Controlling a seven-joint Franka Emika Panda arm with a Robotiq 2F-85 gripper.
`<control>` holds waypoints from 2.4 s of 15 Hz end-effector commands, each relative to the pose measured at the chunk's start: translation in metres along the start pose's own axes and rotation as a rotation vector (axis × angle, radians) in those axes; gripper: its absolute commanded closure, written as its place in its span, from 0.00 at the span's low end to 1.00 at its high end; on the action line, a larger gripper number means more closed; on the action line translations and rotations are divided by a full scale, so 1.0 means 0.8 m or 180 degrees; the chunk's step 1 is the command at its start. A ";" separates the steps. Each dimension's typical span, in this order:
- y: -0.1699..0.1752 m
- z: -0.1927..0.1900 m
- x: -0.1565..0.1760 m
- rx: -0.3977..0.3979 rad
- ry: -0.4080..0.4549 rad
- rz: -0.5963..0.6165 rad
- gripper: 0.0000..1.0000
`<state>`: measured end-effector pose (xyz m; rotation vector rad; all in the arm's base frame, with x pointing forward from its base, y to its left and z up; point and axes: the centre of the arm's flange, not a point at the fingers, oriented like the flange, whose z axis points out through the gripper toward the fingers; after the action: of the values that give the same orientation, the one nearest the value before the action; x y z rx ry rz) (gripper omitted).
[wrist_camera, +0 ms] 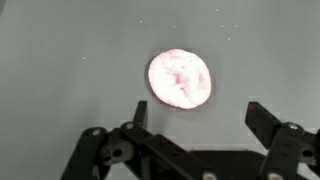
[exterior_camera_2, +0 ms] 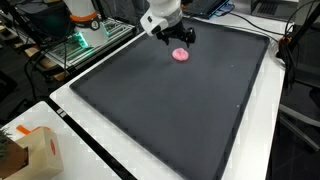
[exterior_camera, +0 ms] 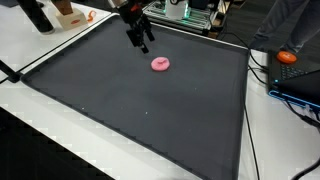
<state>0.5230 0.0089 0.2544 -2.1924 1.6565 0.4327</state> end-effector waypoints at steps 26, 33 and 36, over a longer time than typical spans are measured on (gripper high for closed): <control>-0.025 0.053 -0.145 -0.0377 0.1097 0.0051 0.00; -0.022 0.109 -0.122 -0.0181 0.1317 0.0453 0.00; -0.023 0.121 -0.110 -0.0100 0.1358 0.0674 0.00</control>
<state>0.5155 0.1328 0.2248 -2.3154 2.0408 0.0884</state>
